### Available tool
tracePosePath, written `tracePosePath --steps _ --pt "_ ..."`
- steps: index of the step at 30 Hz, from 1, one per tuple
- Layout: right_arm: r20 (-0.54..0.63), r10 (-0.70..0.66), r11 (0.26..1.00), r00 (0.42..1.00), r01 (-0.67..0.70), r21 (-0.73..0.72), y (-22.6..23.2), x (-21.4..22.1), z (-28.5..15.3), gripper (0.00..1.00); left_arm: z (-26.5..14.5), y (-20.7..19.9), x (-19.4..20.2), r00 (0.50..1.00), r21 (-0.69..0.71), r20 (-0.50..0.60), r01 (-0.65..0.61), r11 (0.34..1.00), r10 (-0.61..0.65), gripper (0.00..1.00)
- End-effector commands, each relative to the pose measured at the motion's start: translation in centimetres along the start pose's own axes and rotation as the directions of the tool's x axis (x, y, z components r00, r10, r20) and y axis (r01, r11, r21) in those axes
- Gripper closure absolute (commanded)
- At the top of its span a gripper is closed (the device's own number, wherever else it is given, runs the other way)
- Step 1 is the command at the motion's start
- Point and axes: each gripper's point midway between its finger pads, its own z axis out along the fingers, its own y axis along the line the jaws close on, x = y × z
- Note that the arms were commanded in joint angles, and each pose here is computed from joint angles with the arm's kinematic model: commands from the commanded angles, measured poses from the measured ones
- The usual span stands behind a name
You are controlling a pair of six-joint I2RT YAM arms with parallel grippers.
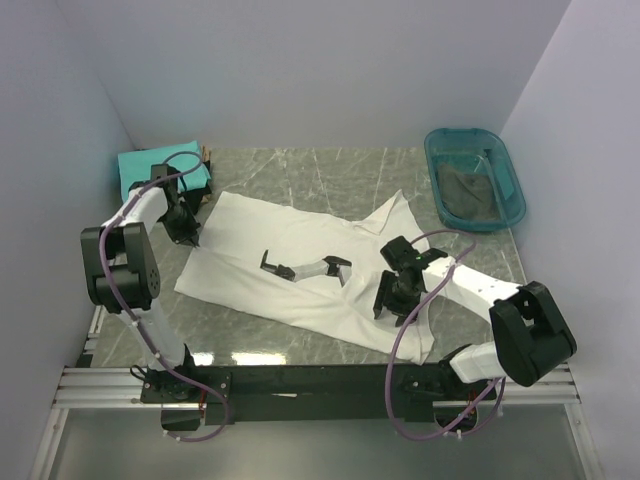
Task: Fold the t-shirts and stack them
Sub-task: Fold the tshirt
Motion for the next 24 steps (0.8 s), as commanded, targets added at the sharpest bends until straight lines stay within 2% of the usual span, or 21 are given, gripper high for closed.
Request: tracePosePath --steps 1,8,11,12,15,20,24 --pt "0.015 -0.007 1.000 1.000 0.007 0.001 0.4 -0.4 0.1 0.37 -0.1 0.5 -1.1 1.000 -0.027 0.007 -0.021 0.999 0.022 0.94" --pt "0.006 -0.013 1.000 1.000 0.012 0.014 0.4 -0.3 0.4 0.37 1.1 0.1 -1.4 1.000 -0.020 -0.023 -0.021 1.000 0.020 0.91" --pt "0.004 -0.011 1.000 1.000 0.010 0.022 0.3 -0.2 0.5 0.37 1.2 -0.3 -2.1 1.000 -0.013 -0.002 -0.014 1.000 0.014 0.82" --pt "0.003 -0.012 1.000 1.000 0.012 0.024 0.3 -0.2 0.5 0.37 1.1 -0.5 -2.6 1.000 -0.008 0.010 -0.011 1.000 0.011 0.73" --pt "-0.002 -0.014 0.999 1.000 0.014 0.034 0.2 -0.2 0.7 0.37 0.9 -0.8 -3.7 0.999 -0.008 0.037 -0.004 1.000 0.004 0.62" --pt "0.004 -0.019 0.999 1.000 0.019 0.037 0.4 -0.4 0.5 0.37 -0.8 -1.5 -5.5 0.993 0.013 0.118 -0.004 1.000 0.003 0.55" --pt "0.023 -0.023 0.998 0.999 0.022 0.053 0.3 -0.9 0.0 0.36 -2.1 -2.6 -5.4 0.985 0.042 0.169 -0.036 0.998 0.028 0.54"
